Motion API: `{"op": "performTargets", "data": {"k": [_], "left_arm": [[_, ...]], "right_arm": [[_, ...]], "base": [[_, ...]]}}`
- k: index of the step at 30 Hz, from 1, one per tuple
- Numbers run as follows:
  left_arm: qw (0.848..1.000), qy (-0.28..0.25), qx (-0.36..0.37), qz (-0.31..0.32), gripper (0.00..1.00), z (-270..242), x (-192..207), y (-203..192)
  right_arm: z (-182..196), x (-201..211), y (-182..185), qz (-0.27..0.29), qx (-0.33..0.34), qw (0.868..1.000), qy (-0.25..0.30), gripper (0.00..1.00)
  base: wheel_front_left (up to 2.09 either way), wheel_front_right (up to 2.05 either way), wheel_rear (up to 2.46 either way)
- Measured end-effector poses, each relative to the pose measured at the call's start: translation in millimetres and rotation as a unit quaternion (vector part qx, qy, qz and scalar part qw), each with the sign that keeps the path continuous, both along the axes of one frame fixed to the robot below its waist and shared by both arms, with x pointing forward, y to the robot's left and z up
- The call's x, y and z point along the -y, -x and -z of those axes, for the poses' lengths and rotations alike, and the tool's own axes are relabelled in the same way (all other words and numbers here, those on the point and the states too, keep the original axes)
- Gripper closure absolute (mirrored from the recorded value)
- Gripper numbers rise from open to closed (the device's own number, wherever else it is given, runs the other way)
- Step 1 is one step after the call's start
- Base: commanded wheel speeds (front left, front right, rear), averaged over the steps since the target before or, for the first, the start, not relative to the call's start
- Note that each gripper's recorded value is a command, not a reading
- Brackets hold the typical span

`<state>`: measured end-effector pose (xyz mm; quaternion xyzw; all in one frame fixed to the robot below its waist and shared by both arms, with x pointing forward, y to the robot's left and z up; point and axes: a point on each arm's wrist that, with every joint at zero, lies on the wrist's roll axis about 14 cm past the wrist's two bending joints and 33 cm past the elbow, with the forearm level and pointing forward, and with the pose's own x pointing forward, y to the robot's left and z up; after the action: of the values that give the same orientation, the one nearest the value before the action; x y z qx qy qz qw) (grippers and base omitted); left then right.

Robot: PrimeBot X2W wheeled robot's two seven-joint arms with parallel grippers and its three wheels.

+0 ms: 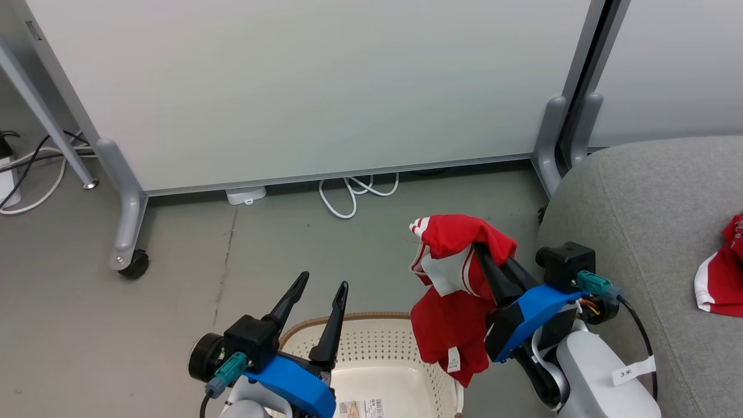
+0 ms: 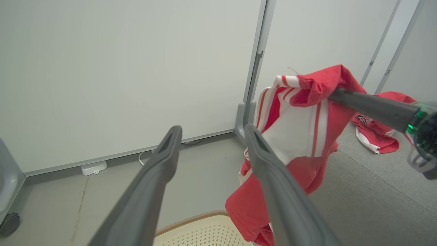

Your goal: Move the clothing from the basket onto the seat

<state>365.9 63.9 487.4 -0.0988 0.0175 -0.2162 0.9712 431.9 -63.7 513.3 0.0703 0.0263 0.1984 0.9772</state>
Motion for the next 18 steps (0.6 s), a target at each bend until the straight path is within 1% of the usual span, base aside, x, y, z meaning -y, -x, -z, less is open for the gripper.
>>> {"op": "performTargets", "data": {"k": [7, 18], "left_arm": [[1.0, 0.003, -0.005, 0.011, 0.0, 3, 8, -3], [0.997, 0.004, -0.01, 0.076, 0.0, 6, 51, -8]], "right_arm": [[-1, 14, 3, 0.017, 0.001, 1.0, 0.001, 1.0], [1, 64, 13, 0.081, -0.001, 0.997, 0.002, 1.0]], "base": [[0.0, 0.0, 0.0], [0.0, 0.0, 0.0]]}}
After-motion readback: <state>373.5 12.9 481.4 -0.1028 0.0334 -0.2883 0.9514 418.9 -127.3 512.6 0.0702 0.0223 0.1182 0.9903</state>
